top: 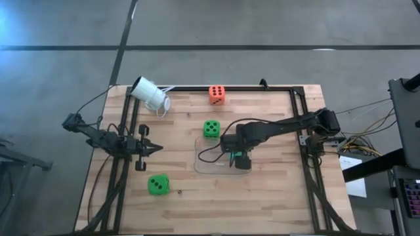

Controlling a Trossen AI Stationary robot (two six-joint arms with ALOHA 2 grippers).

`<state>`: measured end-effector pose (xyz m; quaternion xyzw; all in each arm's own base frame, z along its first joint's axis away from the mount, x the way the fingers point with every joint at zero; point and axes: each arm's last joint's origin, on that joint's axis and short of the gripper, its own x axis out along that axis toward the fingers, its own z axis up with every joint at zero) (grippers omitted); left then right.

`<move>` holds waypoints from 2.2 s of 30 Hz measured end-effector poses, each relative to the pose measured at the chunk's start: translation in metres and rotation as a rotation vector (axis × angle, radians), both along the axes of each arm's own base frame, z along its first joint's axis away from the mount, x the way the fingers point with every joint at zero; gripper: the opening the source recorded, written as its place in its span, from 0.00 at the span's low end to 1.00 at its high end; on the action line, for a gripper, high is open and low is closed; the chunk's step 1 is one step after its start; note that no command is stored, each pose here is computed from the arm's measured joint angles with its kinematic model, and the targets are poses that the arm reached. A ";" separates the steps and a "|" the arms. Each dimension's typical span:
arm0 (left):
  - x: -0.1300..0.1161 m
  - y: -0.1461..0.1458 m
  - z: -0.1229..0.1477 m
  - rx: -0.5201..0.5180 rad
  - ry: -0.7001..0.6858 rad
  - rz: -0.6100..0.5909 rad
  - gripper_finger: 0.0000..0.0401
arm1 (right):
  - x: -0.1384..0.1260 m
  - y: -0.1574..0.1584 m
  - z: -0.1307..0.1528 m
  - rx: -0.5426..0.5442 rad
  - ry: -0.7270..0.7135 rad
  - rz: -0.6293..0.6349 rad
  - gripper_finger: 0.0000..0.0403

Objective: Pick & Place Dice
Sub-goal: Put the large light blue die into the transparent bin, then put the bottom large green die into the transparent bin

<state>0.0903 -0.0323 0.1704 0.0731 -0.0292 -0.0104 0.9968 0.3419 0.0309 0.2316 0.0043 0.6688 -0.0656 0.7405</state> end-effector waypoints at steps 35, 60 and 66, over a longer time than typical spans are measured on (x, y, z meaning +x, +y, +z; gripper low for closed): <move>0.000 0.000 0.000 0.000 0.000 0.000 0.03 | 0.002 0.000 -0.005 0.004 0.010 -0.021 0.91; 0.000 0.000 0.000 0.000 0.000 0.000 0.03 | 0.004 0.000 0.012 0.005 -0.071 -0.036 0.99; 0.000 0.000 0.000 0.000 0.000 0.000 0.03 | 0.004 0.000 0.041 0.016 -0.174 -0.031 0.99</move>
